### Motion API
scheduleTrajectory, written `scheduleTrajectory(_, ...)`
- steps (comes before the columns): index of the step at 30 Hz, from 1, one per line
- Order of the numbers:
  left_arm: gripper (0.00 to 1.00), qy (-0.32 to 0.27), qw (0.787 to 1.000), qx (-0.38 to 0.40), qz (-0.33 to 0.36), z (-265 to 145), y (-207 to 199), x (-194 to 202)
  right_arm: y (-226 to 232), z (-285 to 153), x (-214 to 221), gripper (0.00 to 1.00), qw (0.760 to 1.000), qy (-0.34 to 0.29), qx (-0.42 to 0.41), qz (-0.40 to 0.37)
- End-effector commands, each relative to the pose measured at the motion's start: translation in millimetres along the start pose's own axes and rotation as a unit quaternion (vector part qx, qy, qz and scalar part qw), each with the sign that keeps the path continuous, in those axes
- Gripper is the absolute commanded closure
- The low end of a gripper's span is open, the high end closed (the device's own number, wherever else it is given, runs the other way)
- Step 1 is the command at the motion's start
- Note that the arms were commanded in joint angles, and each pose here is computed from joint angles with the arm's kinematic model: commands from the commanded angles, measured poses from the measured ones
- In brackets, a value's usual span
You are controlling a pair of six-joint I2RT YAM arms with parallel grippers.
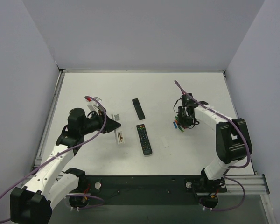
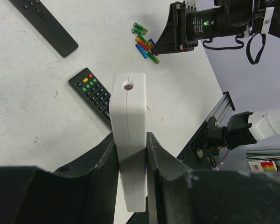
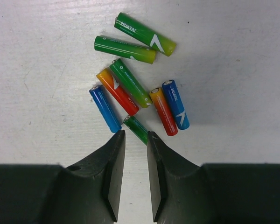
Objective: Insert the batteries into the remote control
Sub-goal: Pick up the battery from the center of the board.
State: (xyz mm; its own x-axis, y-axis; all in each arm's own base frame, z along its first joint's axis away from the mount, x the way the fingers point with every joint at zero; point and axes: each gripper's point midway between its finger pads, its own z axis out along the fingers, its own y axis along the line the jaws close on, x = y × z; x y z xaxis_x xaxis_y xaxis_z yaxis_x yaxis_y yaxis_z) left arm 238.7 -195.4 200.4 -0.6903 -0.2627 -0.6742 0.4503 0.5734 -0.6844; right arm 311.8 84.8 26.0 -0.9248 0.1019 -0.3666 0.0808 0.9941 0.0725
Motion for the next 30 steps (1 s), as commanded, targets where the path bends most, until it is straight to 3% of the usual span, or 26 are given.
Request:
scheduleTrajectory(1, 1.0, -0.027, 0.999, 0.026, 0.022, -1.0, -12.8, -16.2, -4.4, -0.2, -0.8, 0.79, 1.0, 0.017, 0.011, -0.007)
scheduleTrajectory(30, 1.0, -0.026, 0.999, 0.033, 0.009, 1.6, -11.9, -13.4, -3.8, 12.5, 31.7, 0.85, 0.995, 0.076, 0.042, -0.038)
